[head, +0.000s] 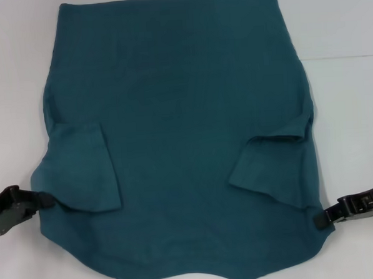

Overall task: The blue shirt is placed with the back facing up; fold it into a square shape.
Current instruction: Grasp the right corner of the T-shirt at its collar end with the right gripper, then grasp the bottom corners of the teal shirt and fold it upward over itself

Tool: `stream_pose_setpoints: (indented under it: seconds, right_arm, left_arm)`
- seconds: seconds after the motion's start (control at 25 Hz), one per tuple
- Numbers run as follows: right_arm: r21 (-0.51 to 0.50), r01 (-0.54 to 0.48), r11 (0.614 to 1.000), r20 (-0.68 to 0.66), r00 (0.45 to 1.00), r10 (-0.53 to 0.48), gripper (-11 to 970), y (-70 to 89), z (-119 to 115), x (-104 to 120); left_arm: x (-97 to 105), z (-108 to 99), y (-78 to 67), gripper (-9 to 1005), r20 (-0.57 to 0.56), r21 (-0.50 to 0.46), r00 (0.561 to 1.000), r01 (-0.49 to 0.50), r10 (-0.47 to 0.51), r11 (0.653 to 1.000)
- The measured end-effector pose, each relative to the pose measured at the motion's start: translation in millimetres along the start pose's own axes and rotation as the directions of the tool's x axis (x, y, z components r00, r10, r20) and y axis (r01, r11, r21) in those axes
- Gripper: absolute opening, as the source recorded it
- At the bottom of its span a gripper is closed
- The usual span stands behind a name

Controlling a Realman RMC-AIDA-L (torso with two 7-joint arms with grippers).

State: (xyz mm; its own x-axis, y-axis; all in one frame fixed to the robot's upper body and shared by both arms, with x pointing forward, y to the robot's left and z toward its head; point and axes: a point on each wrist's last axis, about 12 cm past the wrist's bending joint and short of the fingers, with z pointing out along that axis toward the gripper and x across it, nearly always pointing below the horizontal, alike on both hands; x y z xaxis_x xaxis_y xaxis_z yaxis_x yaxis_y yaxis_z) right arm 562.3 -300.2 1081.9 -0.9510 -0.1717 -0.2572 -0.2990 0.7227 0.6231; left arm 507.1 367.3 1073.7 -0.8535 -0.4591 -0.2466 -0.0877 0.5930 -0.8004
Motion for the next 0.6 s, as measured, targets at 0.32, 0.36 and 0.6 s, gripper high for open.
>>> stream_pose_setpoints:
  seconds: [0.32,0.36,0.6]
  right_arm:
    - [-0.041,-0.029,0.999,-0.027,0.999,0.028,44,-3.3,-11,12]
    - [-0.047,-0.034,0.998,-0.032,0.999,0.033,44,-3.8,-13,14]
    - [-0.073,-0.061,0.995,-0.072,0.996,0.056,44,-7.6,-21,31]
  left_arm:
    - [7,-8,-0.7,18,-0.06,0.018,0.997,-0.045,0.046,0.999]
    - [8,-10,-0.1,18,-0.064,0.017,0.997,-0.045,0.046,0.999]
    - [21,-25,5.6,17,-0.115,-0.001,0.992,-0.043,0.042,0.999]
